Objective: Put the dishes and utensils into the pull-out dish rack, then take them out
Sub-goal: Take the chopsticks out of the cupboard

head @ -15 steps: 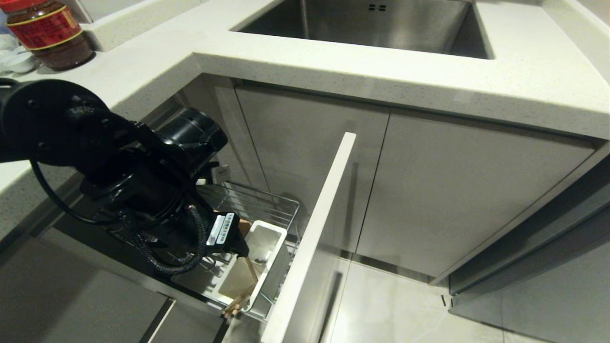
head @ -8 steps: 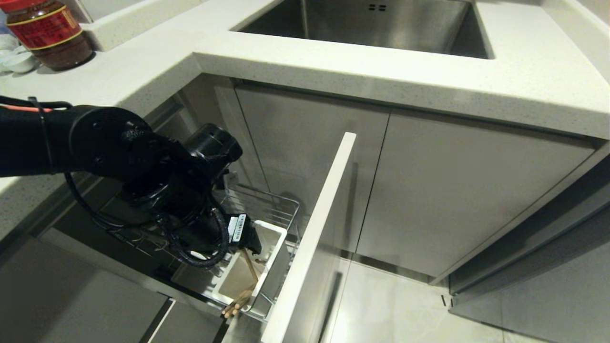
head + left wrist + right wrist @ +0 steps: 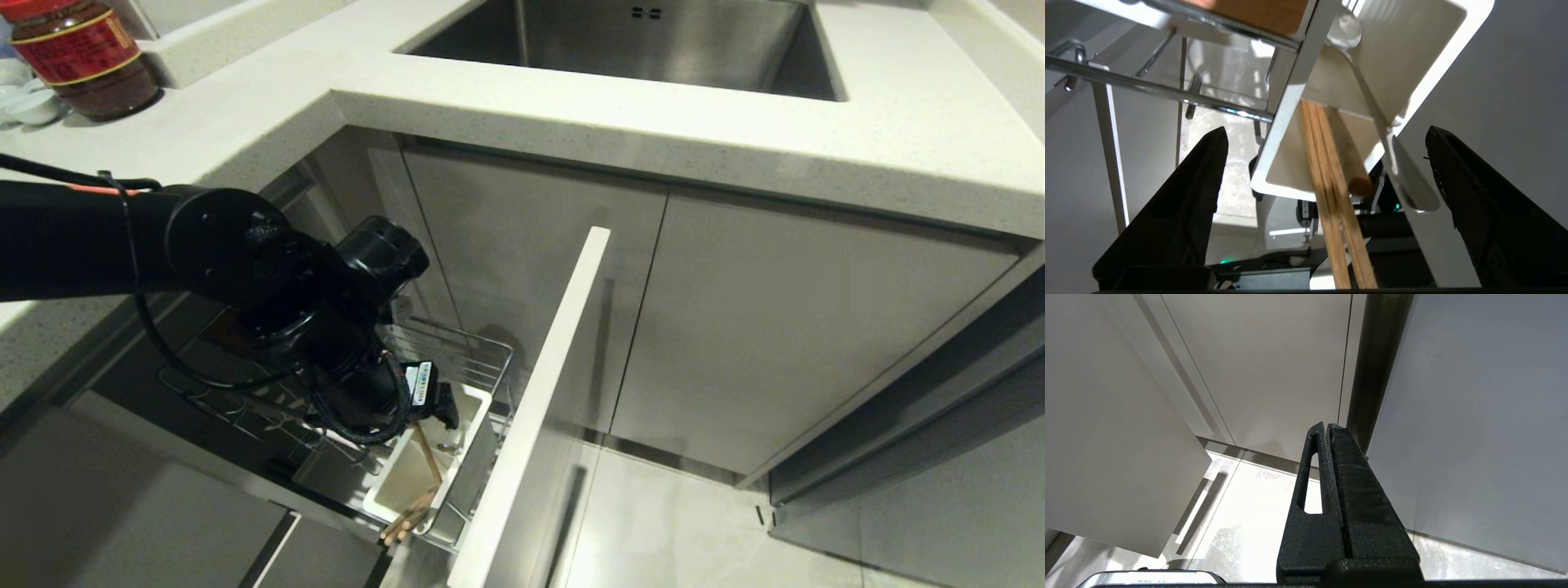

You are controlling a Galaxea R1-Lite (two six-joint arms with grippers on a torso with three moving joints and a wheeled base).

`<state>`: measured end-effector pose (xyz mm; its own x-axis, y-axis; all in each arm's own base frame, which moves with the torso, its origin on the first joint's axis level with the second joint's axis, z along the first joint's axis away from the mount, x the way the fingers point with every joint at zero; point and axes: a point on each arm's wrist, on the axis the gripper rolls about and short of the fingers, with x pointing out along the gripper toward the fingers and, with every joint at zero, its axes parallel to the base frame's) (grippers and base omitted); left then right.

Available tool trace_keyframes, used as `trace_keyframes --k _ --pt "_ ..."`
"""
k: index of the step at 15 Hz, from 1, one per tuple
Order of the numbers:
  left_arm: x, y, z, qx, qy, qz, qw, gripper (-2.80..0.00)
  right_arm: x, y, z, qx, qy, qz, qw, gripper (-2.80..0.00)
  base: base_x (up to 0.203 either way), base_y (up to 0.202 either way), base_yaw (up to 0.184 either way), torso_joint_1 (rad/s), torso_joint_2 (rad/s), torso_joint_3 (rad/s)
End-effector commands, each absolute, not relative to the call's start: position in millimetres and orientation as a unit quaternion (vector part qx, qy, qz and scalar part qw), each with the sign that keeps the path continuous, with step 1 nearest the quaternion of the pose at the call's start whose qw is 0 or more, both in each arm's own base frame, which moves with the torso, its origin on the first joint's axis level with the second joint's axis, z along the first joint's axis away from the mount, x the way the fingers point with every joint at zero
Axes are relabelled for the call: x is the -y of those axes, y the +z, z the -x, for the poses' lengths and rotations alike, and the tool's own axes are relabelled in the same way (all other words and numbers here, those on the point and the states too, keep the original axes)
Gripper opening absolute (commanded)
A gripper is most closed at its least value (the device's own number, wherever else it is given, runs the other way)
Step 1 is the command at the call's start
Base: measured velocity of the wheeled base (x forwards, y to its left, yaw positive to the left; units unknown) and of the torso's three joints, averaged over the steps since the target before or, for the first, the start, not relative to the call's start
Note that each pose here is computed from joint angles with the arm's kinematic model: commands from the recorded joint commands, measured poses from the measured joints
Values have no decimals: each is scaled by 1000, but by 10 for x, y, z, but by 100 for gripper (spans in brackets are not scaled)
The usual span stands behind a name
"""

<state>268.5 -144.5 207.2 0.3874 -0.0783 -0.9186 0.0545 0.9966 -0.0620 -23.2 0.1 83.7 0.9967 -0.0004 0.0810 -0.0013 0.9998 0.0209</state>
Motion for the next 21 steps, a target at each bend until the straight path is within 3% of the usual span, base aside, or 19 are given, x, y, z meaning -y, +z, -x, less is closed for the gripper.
trace_keyframes --k 1,6,7,21 --pt "1444 2096 -2670 -549 -39 13 835 0 -1 765 212 28 0 -11 1000 -280 0 0 0 0 0 0" --pt "1492 2070 -2632 -548 -33 -4 836 0 -1 765 212 28 0 -11 1000 -280 0 0 0 0 0 0" --pt "1497 2061 -2631 -548 -31 -6 836 -280 -1 765 212 28 0 -11 1000 -280 0 0 0 0 0 0" --pt "1582 2043 -2555 -525 -28 -17 850 -280 -1 765 212 28 0 -11 1000 -280 0 0 0 0 0 0"
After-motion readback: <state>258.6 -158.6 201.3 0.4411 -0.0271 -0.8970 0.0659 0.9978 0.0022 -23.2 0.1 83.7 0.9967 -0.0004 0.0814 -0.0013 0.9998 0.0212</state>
